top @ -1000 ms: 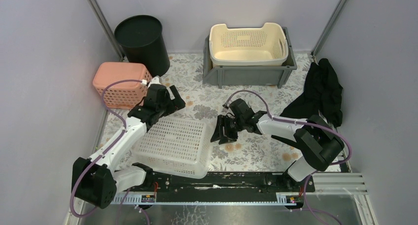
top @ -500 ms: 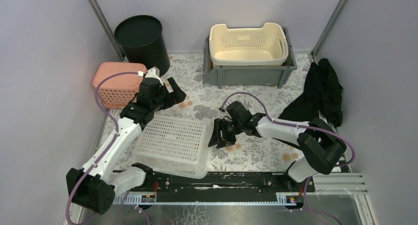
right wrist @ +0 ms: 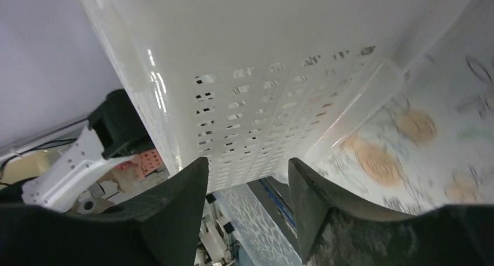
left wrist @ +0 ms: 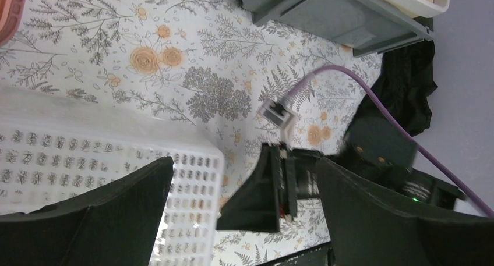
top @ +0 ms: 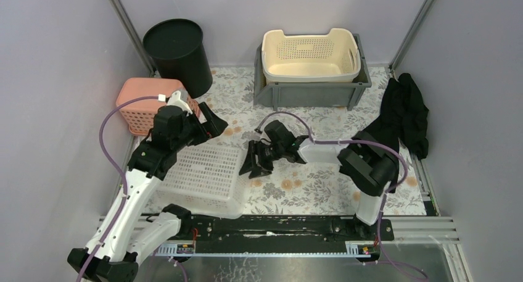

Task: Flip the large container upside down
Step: Move the container to the center of the board.

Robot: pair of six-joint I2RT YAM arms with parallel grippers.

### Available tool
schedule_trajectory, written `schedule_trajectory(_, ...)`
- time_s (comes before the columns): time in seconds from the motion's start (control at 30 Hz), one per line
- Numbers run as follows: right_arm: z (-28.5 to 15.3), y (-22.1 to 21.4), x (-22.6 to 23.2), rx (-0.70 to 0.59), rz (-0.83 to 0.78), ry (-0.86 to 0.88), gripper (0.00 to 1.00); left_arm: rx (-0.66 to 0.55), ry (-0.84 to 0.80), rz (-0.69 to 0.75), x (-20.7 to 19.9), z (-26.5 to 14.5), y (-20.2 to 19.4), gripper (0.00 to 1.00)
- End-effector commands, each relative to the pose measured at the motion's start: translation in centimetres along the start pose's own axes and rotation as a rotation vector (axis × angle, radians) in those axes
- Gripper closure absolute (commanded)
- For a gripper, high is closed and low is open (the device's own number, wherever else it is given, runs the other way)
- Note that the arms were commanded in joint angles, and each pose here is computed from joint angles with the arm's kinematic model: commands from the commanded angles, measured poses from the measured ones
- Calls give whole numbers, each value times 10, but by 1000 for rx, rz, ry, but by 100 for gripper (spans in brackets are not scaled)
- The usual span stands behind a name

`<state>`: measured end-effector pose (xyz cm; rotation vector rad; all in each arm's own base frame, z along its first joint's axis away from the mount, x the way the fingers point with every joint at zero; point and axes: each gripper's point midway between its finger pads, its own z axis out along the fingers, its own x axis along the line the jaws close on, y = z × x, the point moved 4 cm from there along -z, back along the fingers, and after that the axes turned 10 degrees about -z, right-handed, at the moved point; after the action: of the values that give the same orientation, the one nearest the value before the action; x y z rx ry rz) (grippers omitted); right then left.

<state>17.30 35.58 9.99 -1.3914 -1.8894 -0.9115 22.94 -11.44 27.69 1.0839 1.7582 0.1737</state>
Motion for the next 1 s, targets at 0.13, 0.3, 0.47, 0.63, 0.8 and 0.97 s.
schedule_trajectory(0.13, 37, 65, 57, -56, -43, 229, 40, 40, 3, -22, 5, -8, -10, 0)
schedule_trajectory(0.3, 37, 74, 66, -59, -77, 214, 39, 36, 10, -20, 7, -10, -11, 0)
schedule_trajectory(0.47, 32, 70, 62, -57, -92, 175, 36, 42, 10, -25, 8, -9, -13, 0)
schedule_trajectory(0.63, 27, 67, 62, -62, -98, 164, 35, 44, 1, -25, 6, -9, -12, 0)
schedule_trajectory(0.8, 19, 66, 68, -68, -101, 166, 35, 36, -13, -24, 2, -13, -10, 0)
schedule_trajectory(0.97, 20, 68, 67, -68, -100, 153, 39, 46, -32, -23, -4, -14, -8, 0)
